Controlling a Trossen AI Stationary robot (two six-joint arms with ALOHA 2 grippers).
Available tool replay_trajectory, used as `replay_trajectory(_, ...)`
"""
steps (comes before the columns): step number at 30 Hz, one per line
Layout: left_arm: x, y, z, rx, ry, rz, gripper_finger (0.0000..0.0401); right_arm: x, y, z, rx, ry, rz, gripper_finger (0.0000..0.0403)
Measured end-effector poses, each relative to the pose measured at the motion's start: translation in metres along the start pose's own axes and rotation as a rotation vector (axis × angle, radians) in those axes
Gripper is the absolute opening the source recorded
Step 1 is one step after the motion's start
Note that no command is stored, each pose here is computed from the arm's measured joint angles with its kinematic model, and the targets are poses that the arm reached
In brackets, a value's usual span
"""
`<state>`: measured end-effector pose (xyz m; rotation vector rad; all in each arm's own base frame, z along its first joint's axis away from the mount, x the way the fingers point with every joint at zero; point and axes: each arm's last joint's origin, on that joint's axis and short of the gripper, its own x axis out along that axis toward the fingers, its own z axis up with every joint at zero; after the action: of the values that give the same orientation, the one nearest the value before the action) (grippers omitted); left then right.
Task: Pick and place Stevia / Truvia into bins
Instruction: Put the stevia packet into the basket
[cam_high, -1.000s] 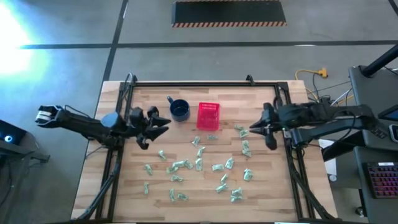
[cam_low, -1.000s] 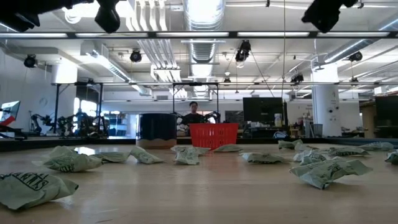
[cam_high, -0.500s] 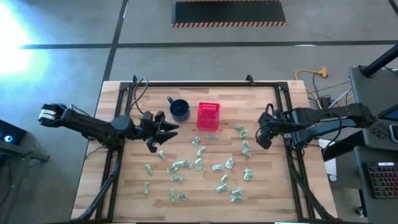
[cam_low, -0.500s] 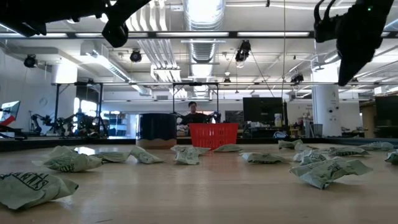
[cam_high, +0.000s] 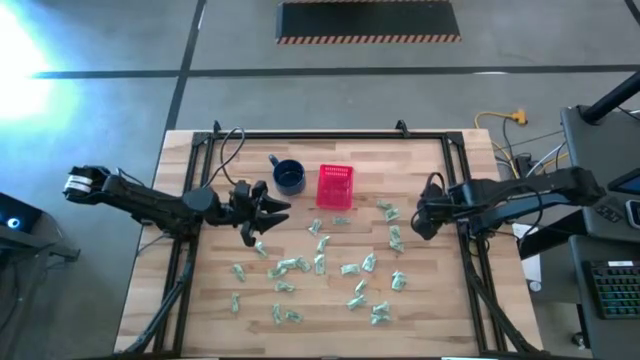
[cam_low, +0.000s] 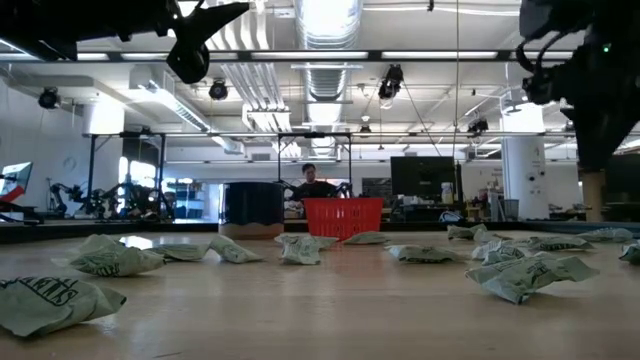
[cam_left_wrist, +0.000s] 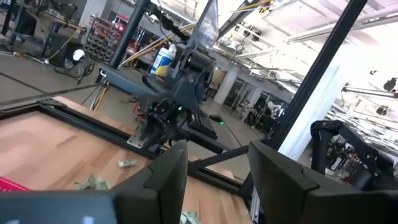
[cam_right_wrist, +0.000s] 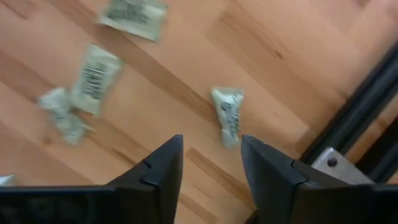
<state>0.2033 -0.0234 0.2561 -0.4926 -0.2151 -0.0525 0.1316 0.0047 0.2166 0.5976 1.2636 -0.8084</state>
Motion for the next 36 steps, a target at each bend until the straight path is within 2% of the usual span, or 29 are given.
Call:
replay_trajectory(3, 0.000, 0.000, 0.000, 0.006, -0.001, 0.000, 0.0155, 0.012, -0.004, -0.004, 0.029, 0.052, -0.015, 0.0171)
replay_trajectory(7, 0.000, 0.000, 0.000, 0.008, 0.000, 0.002, 0.0155, 0.027, -0.004, -0.004, 0.023, 0.097, 0.044, 0.0181)
replay_trajectory(15, 0.000, 0.000, 0.001, 0.006, -0.006, 0.002, 0.0155, 0.038, -0.007, 0.003, 0.095, 0.074, -0.034, 0.0178)
replay_trajectory(27, 0.000, 0.001, 0.001, 0.005, -0.009, 0.016, 0.0155, 0.066, -0.005, 0.011, 0.035, 0.176, -0.149, 0.0183)
replay_trajectory(36, 0.000, 0.001, 0.000, 0.005, -0.008, 0.017, 0.0155, 0.081, 0.000, 0.022, 0.000, 0.196, -0.120, 0.0181)
